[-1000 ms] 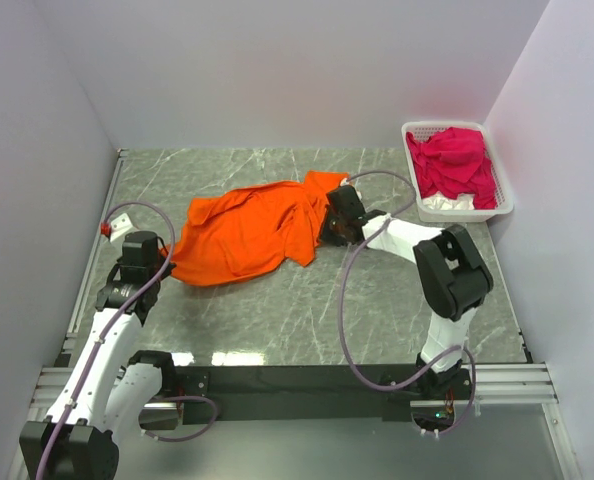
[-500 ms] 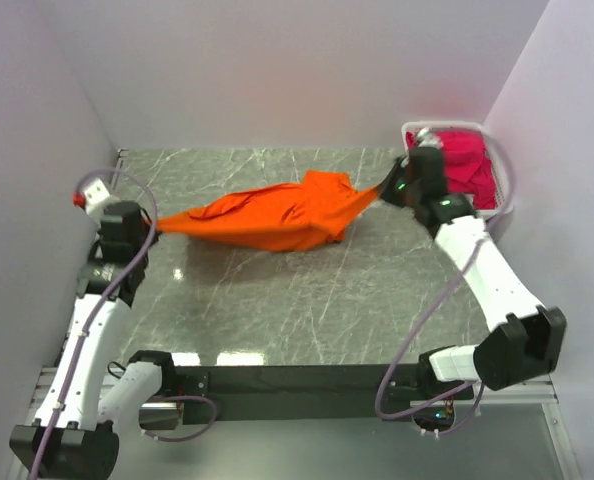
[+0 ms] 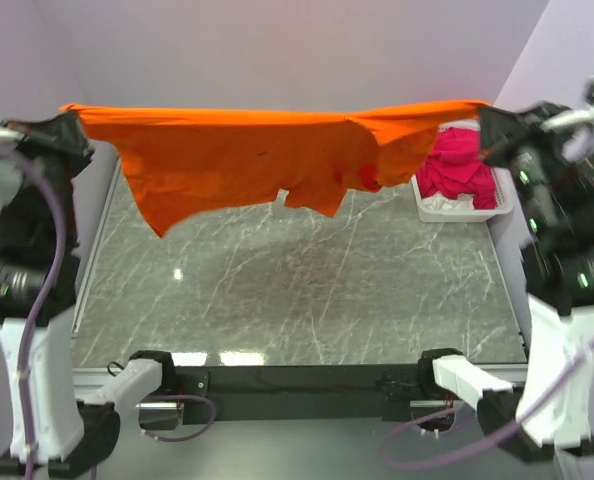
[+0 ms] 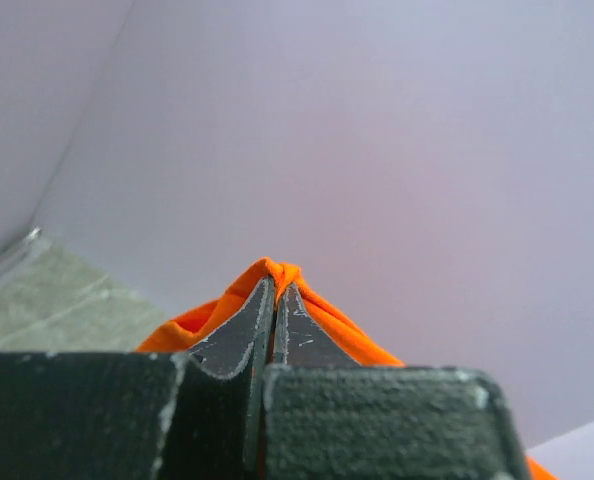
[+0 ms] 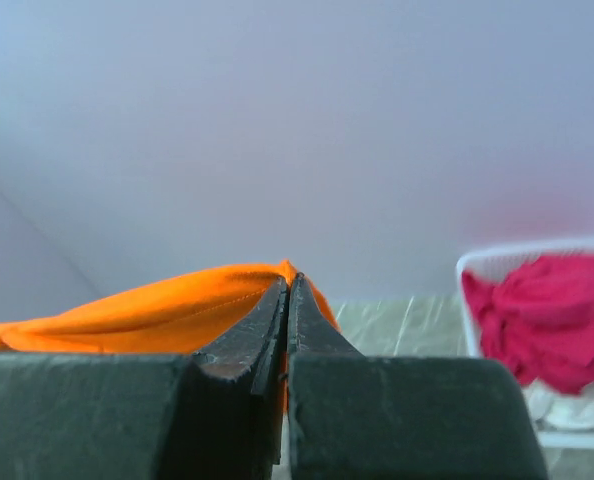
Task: Fold and stack the t-shirts
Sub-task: Flatten the tshirt out
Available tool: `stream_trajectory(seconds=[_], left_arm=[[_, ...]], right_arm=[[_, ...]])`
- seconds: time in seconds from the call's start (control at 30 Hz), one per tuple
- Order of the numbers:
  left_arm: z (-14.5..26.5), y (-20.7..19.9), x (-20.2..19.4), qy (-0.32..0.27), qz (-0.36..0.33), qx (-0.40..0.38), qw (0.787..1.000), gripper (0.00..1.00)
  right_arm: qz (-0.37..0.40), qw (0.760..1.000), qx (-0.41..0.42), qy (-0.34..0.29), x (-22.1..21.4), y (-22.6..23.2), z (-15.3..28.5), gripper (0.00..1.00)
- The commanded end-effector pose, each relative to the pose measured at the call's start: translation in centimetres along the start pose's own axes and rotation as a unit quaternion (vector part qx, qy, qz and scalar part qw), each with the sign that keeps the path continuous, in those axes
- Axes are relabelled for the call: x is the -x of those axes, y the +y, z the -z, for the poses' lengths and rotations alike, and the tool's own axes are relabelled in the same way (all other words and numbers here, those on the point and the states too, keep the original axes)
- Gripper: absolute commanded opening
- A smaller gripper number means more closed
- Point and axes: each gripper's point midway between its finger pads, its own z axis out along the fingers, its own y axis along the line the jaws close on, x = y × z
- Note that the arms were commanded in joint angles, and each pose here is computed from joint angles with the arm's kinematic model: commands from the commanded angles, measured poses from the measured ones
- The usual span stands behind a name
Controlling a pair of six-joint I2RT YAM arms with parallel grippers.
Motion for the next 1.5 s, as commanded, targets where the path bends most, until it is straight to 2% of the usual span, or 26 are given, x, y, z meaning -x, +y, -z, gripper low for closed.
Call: stream_trajectory(seconds=[0.0,0.07,0.1,0.17,0.2,0.3,0.43,0.53,0.63,0.67,0.73,0.77,0.83,0.87,0.93,0.97,1.03,1.07,1.13,1.17,1.23,1.27,1.33,1.4,1.43,1.47], left_arm=[[5.0,-1.4,5.5,-0.072,-0.020,-0.052,0.996,0.00],[7.0,-1.4,6.4,-0.085,-0.025,-0.069,0.994,0.00],[8.8,-1.1,7.1,-0.096,-0.029,-0.079,0.992,0.00],[10.5,-0.8,7.4,-0.101,-0.039,-0.090,0.990,0.00],[11.9,-0.6,7.8,-0.107,-0.041,-0.097,0.989,0.00],[13.4,-0.2,7.8,-0.104,-0.056,-0.104,0.988,0.00],[12.6,0.6,6.0,-0.070,-0.076,-0.087,0.991,0.00],[10.0,2.1,2.7,-0.026,-0.094,-0.055,0.994,0.00],[6.5,4.7,-2.3,0.030,-0.115,-0.009,0.993,0.00],[4.8,6.6,-5.7,0.064,-0.125,0.017,0.990,0.00],[3.1,8.3,-8.2,0.077,-0.131,0.039,0.988,0.00],[2.4,9.4,-9.9,0.089,-0.132,0.054,0.986,0.00],[0.5,12.4,-14.9,0.127,-0.145,0.085,0.978,0.00],[-0.2,15.3,-18.5,0.159,-0.153,0.122,0.968,0.00],[-1.6,17.1,-21.4,0.170,-0.157,0.141,0.963,0.01],[-2.1,19.9,-24.8,0.197,-0.166,0.178,0.950,0.01],[-3.1,22.0,-27.7,0.212,-0.173,0.201,0.940,0.01],[-3.5,24.3,-30.4,0.238,-0.182,0.235,0.924,0.00],[-4.3,25.7,-32.8,0.262,-0.190,0.255,0.911,0.01],[-5.2,26.7,-34.8,0.282,-0.201,0.267,0.899,0.01],[-6.1,27.5,-36.3,0.295,-0.208,0.276,0.891,0.01],[-7.2,27.7,-37.3,0.300,-0.212,0.277,0.888,0.01],[-8.2,27.9,-37.8,0.297,-0.217,0.280,0.887,0.01],[-9.6,27.9,-38.2,0.292,-0.222,0.275,0.888,0.01],[-10.0,28.0,-38.2,0.290,-0.226,0.277,0.888,0.01],[-10.6,28.3,-38.6,0.292,-0.231,0.278,0.886,0.00]], right_arm=[[0.063,0.992,-0.023,-0.103,5.4,-0.5,5.6,0.00],[0.075,0.989,-0.031,-0.120,5.4,-1.0,7.2,0.00],[0.086,0.984,-0.026,-0.155,6.8,-0.6,9.8,0.00],[0.096,0.981,-0.032,-0.166,6.4,-1.1,11.1,0.00],[0.105,0.976,-0.029,-0.189,7.2,-0.9,13.4,0.00],[0.123,0.969,-0.028,-0.210,7.5,-0.9,15.6,0.00],[0.137,0.970,-0.026,-0.200,7.3,-0.8,15.8,0.00],[0.157,0.975,-0.012,-0.159,5.3,-0.8,13.4,0.00],[0.160,0.984,0.010,-0.084,1.3,-1.0,9.5,0.00],[0.158,0.986,0.022,-0.044,-1.2,-1.2,7.3,0.00],[0.154,0.988,0.029,-0.003,-4.0,-1.7,5.0,0.00],[0.151,0.987,0.030,0.040,-7.2,-2.6,2.9,0.00],[0.134,0.988,0.028,0.067,-10.1,-3.4,0.4,0.00],[0.120,0.986,0.027,0.115,-14.3,-4.5,-1.6,0.00],[0.109,0.982,0.029,0.150,-18.3,-5.2,-3.7,0.00],[0.106,0.978,0.009,0.181,-21.2,-6.4,-5.5,0.00],[0.107,0.973,-0.010,0.203,-24.2,-7.5,-7.5,0.00],[0.102,0.965,-0.019,0.242,-27.8,-8.3,-9.1,0.00],[0.098,0.959,-0.024,0.264,-30.1,-8.8,-11.2,0.00],[0.098,0.948,-0.031,0.302,-33.7,-9.7,-12.4,0.00],[0.099,0.942,-0.039,0.319,-35.1,-10.2,-14.3,0.00],[0.096,0.931,-0.049,0.349,-38.1,-11.2,-15.0,0.00],[0.094,0.929,-0.052,0.355,-38.7,-11.3,-16.5,0.00],[0.090,0.918,-0.057,0.381,-41.1,-11.9,-17.3,0.00],[0.090,0.923,-0.056,0.371,-40.2,-11.6,-18.6,0.00],[0.087,0.916,-0.060,0.388,-41.9,-12.1,-18.9,0.00]])
